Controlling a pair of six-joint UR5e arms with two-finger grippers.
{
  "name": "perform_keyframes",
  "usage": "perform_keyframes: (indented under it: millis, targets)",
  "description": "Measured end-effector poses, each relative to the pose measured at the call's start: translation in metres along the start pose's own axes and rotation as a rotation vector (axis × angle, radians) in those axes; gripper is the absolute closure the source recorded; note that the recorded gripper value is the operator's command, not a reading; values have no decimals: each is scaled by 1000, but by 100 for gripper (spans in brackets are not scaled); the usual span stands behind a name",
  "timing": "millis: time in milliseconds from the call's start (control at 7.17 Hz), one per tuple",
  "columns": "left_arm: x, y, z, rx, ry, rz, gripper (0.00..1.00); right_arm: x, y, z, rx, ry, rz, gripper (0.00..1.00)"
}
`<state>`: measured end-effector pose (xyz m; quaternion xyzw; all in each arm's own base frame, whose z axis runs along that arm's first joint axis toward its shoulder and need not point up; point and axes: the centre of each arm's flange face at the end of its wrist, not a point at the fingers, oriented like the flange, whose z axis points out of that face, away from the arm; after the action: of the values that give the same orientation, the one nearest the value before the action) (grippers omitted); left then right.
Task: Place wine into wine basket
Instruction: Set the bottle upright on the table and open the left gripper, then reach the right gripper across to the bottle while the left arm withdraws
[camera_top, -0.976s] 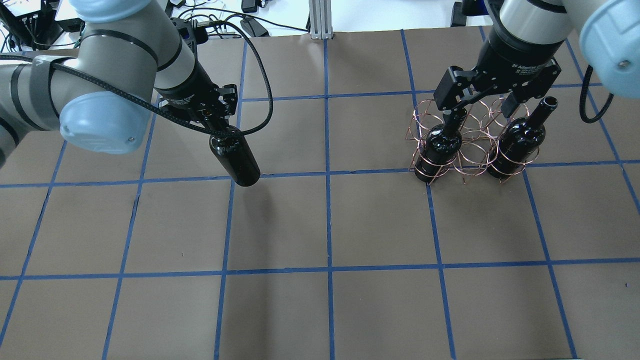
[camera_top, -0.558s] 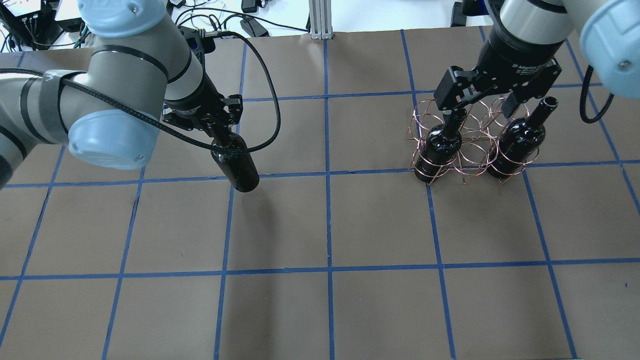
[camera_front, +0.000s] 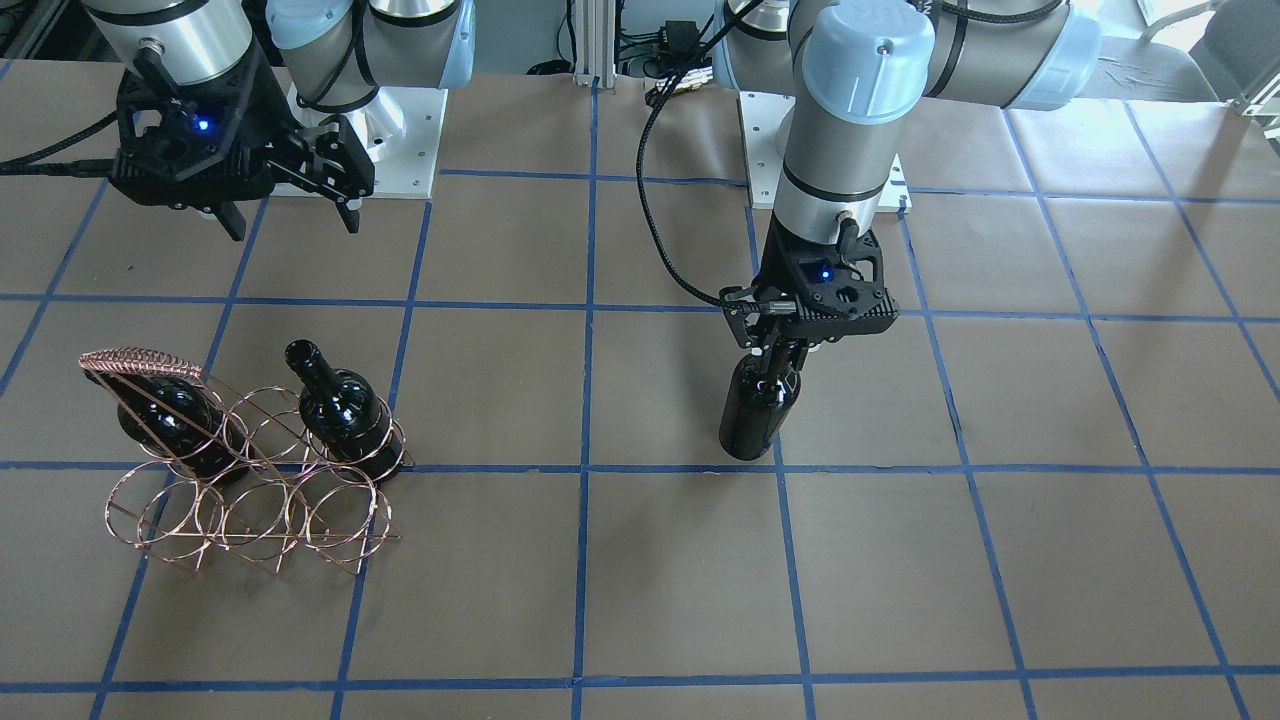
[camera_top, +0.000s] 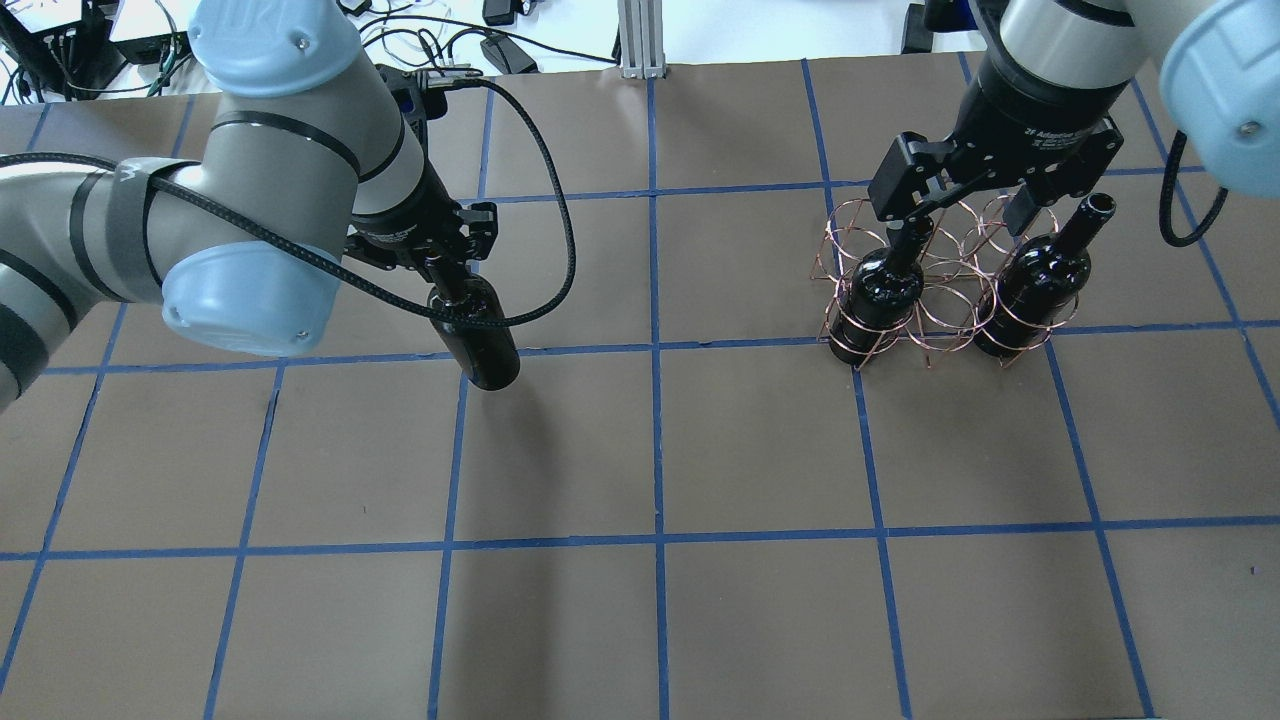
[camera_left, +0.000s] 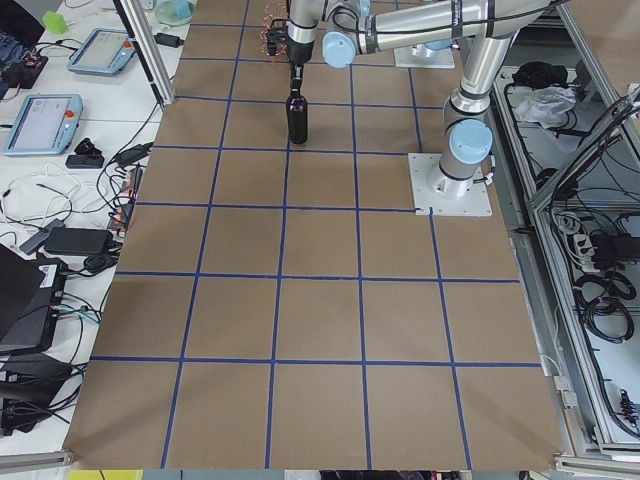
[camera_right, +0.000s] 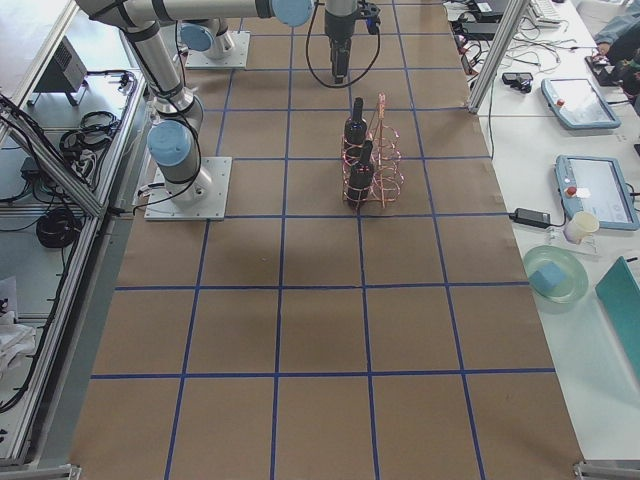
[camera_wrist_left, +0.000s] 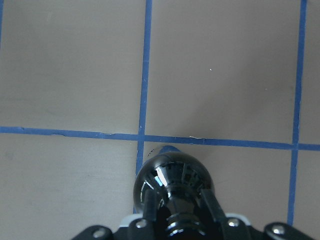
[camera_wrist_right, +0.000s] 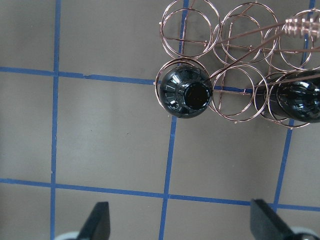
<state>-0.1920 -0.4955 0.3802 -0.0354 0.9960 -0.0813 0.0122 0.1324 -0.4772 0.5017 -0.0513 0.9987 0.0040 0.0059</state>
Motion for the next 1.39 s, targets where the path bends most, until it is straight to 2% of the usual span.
perform_keyframes:
  millis: [139,279,558,837,1115,1394]
  targets:
    - [0,1,1,-3,0,2,35,0,0,1,-3,0,1,0]
    - [1,1,3,-7,3,3,0,0,1,2,-5,-1,-2,0]
    - [2,1,2,-9,12,6,0,-2,2,4,-9,-6,-4,0]
    - [0,-5,-17,3,8,6,0,-5,3,3,-3,-15,1,0]
    - [-8,-27,-66,21,2,-13,0,-15,4,-3,17,-32,24,0]
    - [-52,-54,-108,8,-8,-27,0,-64,12,-9,24,-71,89,0]
